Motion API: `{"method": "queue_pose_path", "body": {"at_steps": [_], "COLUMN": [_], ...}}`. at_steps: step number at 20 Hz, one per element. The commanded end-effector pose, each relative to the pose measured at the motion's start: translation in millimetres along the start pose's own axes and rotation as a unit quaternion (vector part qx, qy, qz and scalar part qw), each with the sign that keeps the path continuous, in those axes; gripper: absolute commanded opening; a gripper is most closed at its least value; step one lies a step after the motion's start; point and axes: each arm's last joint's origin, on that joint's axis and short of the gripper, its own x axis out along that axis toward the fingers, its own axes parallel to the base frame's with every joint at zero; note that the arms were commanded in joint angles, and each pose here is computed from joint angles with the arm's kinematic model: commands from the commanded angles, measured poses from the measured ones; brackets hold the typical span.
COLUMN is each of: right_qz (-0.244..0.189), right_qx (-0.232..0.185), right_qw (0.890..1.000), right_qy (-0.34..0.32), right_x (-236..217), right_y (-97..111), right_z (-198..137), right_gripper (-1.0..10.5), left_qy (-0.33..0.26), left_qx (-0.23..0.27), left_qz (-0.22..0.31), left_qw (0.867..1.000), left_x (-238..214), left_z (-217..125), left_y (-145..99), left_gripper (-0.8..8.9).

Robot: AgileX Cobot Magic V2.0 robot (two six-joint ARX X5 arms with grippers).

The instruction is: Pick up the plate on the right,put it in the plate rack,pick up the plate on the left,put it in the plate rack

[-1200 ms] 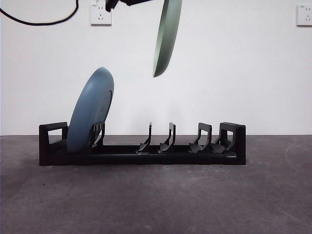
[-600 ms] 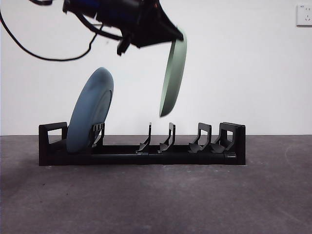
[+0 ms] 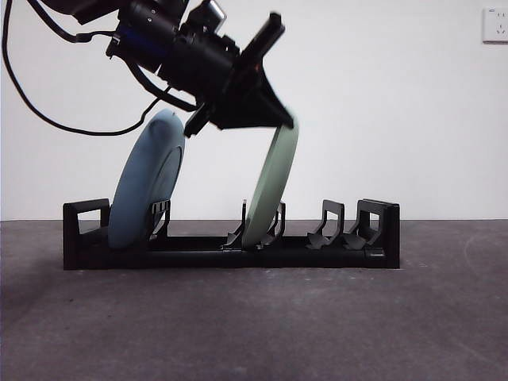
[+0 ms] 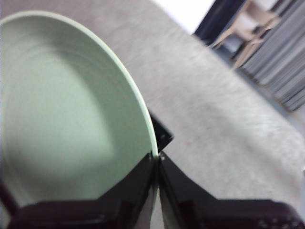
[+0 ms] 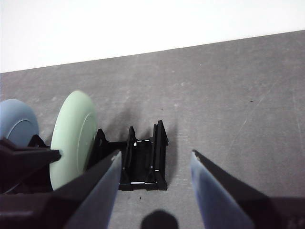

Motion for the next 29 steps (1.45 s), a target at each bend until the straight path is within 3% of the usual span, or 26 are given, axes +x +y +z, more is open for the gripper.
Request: {"method": "queue_pose_path", "body": {"at_steps": [1,8,14,16,18,22,26,29], "right_qz": [0.0,0.003,0.062,0.071,0.069,0.066,0.066,0.066], "right_qx": [-0.004,-0.005,-0.041,-0.057,-0.078,-0.103,-0.108,-0.109], "right_qw": [1.0,1.0,0.996,0.993,0.99,0.985,0.985,0.986], "right_qy": [-0.003,0.002,0.049,0.07,0.092,0.122,0.12,0.105], "right_x": [0,0,6,9,13,17,17,15], "right_y": [0,0,3,4,3,2,2,2], "right_z": [1,0,-7,-10,-14,-19,-18,-19], "right_gripper": [2.4,2.4,2.4,2.3,1.4,-0.1,-0.1,-0.1], "left_qy": [0.008,0.023,0.006,0.0,-0.005,-0.004,0.007,0.018], "left_qx": [0.02,0.027,0.082,0.112,0.151,0.219,0.229,0.228], "left_qz": [0.009,0.006,-0.007,0.005,0.035,0.1,0.162,0.226], "left_qw": [1.0,0.999,0.997,0.994,0.988,0.971,0.96,0.947], "left_x": [2,1,-19,-31,-48,-85,-138,-174], "left_z": [-3,-6,6,11,16,20,22,19], "left_y": [-1,-5,-28,-39,-52,-74,-87,-83], "left_gripper": [0.02,2.58,2.57,2.56,2.41,-0.19,-0.08,-0.08]}}
